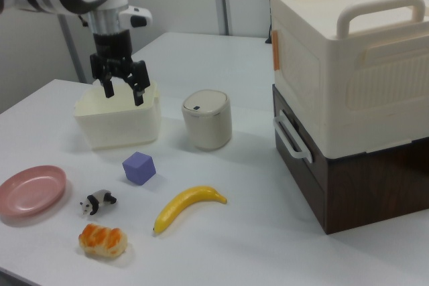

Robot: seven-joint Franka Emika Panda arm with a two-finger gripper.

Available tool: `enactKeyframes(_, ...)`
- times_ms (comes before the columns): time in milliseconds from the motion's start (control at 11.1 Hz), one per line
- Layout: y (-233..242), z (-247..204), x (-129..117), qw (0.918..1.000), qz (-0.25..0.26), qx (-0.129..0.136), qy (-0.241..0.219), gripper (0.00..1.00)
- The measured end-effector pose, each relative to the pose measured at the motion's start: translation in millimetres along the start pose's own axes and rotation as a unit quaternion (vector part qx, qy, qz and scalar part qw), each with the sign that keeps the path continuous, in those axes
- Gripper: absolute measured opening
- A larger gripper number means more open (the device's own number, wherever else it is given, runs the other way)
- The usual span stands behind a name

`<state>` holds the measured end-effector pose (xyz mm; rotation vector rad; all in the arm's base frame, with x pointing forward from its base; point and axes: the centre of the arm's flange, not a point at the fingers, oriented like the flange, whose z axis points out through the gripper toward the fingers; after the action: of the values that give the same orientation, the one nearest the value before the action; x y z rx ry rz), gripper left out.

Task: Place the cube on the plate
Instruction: 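Lower the gripper over the purple cube, then close the gripper on the purple cube and lift it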

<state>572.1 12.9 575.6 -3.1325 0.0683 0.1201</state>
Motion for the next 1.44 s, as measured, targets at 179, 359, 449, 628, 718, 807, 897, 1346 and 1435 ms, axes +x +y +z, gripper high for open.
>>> enactKeyframes(179,-19,26,3,1.0000,0.002,-0.001,0.000,1.00)
enactKeyframes(359,-37,55,6,1.0000,-0.002,-0.002,0.008,1.00)
enactKeyframes(449,-44,66,7,0.9999,-0.003,-0.002,0.013,1.00)
enactKeyframes(628,-50,88,10,0.9999,-0.002,-0.003,0.011,1.00)
enactKeyframes(718,-53,98,12,1.0000,0.002,-0.003,0.008,1.00)
enactKeyframes(807,-55,109,15,0.9999,0.008,-0.005,0.004,1.00)
enactKeyframes(897,-56,122,20,0.9999,0.009,-0.006,0.001,1.00)
enactKeyframes(1346,-61,185,44,0.9997,0.021,-0.011,-0.007,1.00)
enactKeyframes(1435,-63,198,49,0.9995,0.029,-0.012,-0.006,1.00)
